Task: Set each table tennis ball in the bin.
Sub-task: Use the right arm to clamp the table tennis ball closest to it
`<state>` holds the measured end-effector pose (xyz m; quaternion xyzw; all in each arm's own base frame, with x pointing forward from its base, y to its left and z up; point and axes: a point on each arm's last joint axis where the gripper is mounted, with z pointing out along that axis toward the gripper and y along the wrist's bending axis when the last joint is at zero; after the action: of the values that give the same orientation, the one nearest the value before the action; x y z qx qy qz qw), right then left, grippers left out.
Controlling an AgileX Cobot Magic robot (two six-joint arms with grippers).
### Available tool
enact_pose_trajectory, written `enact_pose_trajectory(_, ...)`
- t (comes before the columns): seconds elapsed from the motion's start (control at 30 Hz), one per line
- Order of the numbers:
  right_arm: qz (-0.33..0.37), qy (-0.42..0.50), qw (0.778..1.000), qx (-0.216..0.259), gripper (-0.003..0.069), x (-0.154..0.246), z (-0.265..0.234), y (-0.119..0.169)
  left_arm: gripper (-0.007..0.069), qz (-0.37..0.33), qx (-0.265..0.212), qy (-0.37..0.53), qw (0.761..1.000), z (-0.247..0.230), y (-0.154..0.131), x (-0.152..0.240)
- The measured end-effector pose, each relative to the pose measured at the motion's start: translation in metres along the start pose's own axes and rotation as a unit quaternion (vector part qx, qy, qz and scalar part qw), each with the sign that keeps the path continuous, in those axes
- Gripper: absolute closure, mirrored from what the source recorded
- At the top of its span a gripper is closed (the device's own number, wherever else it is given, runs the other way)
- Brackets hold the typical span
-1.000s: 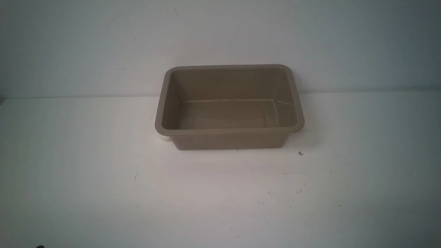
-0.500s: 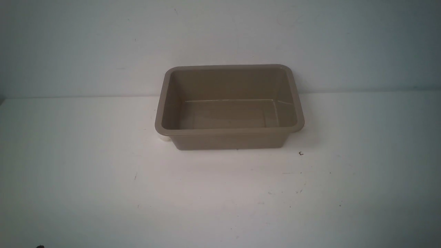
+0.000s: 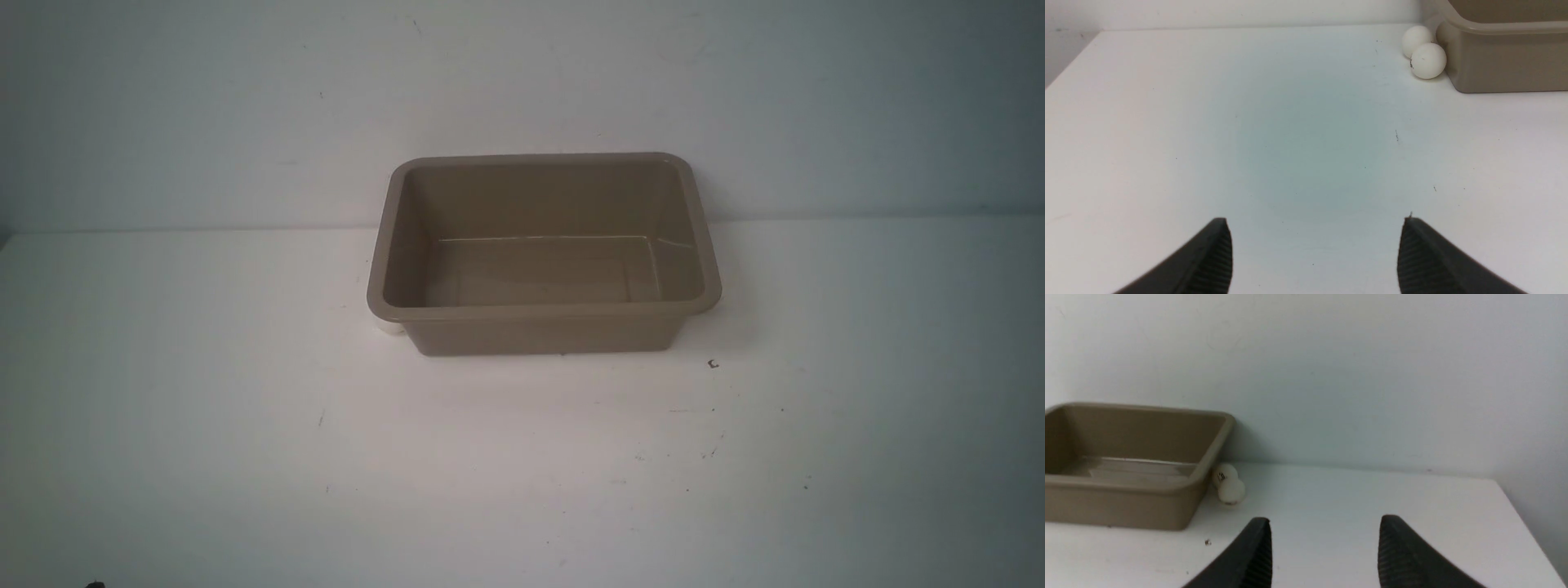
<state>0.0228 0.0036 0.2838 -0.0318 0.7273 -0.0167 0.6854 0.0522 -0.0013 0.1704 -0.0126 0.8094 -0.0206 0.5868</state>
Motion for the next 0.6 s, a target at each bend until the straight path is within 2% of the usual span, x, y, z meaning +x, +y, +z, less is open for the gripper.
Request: enact_pose_trajectory(0.6,0.029,-0.023,0.999,-0.015,0.0324,-0.0105,-0.0046,0.0024,0.0135,0.000,0.000,0.000,1.000,0.0000,0.0000,0.0000)
